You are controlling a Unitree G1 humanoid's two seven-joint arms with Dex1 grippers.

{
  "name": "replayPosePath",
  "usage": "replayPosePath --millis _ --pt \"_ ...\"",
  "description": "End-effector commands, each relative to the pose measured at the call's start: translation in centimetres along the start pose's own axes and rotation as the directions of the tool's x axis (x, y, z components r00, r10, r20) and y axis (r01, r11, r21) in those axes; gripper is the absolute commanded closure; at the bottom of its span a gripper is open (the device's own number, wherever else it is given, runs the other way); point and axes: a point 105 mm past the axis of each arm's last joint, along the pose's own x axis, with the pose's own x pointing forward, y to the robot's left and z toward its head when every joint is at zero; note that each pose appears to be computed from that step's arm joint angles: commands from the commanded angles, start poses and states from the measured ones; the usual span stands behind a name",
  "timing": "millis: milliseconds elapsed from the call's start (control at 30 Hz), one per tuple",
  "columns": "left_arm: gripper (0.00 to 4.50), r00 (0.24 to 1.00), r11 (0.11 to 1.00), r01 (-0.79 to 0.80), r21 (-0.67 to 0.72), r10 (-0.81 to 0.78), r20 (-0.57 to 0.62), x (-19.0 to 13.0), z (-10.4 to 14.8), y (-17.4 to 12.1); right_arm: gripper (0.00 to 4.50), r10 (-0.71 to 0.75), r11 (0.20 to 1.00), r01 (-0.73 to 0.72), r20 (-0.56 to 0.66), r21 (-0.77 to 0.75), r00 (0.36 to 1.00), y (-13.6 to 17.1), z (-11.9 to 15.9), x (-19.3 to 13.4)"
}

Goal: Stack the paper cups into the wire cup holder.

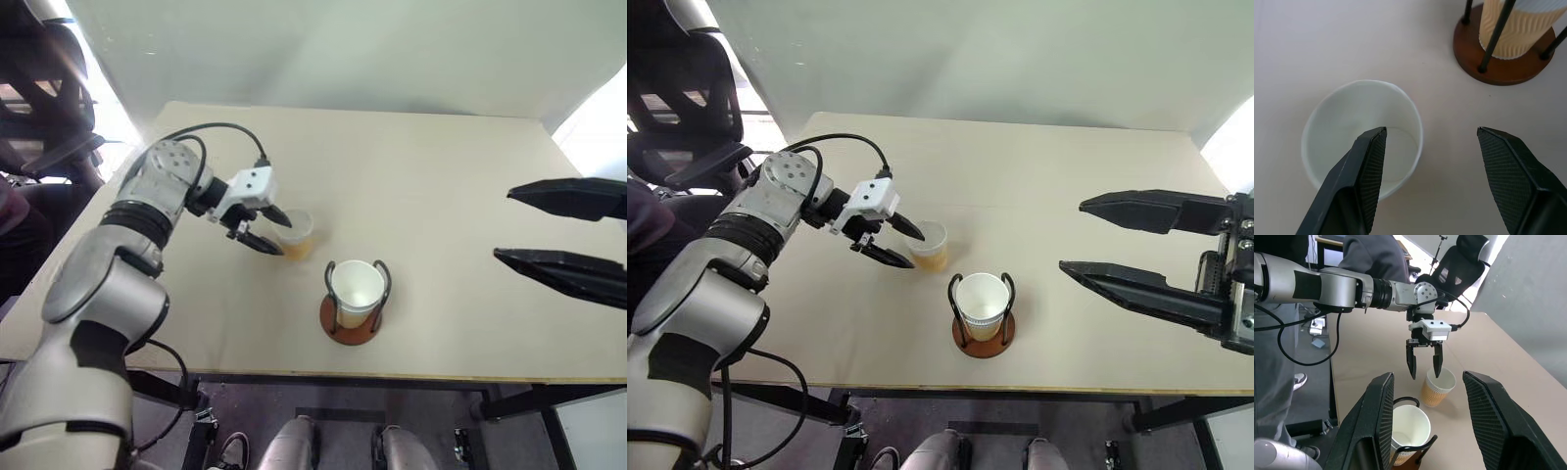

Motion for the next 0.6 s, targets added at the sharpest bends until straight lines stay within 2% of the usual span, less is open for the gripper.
replayPosePath --millis 33,100,200,300,433,467,533,600 --pt "1.36 1.0 0.999 0.014 0.029 -0.014 -0.002 0.1 0.0 -0.1 2.26 -0.021 1.0 0.022 0.02 -0.012 1.0 -0.3 0.7 -0.3" --pt "1.36 1.0 0.999 0.014 0.045 -0.014 -0.003 0.5 0.0 -0.1 2.26 -0.024 1.0 0.024 0.02 -0.012 1.0 -0.3 0.8 -0.3" --pt "1.92 1.0 0.998 0.003 0.062 -0.003 -0.001 1.0 0.1 0.1 2.26 -0.026 1.0 0.026 0.018 -0.011 0.999 -0.3 0.7 -0.3" --pt "3.03 1.0 0.997 0.021 0.071 -0.021 -0.011 1.4 -0.1 -0.1 2.26 -0.028 1.0 0.028 0.017 -0.007 0.999 -0.3 0.7 -0.3" --pt "4.29 1.0 0.997 0.013 0.076 -0.012 -0.018 1.2 -0.1 0.0 2.26 -0.031 0.999 0.031 0.004 0.019 1.0 -0.2 0.3 -0.5" --pt "4.45 1.0 0.997 0.009 0.077 -0.007 -0.02 1.0 0.0 0.1 2.26 -0.038 0.999 0.038 -0.007 0.032 0.999 -0.3 0.0 -0.7" --pt "4.45 1.0 0.997 -0.003 0.08 0.005 -0.022 0.7 0.1 0.3 2.26 -0.062 0.996 0.063 -0.019 0.058 0.998 -0.5 -0.3 -0.9" --pt "4.5 1.0 0.996 -0.012 0.083 0.014 -0.026 0.4 0.3 0.5 1.89 -0.07 0.995 0.071 -0.015 0.074 0.997 -0.6 -0.3 -1.0"
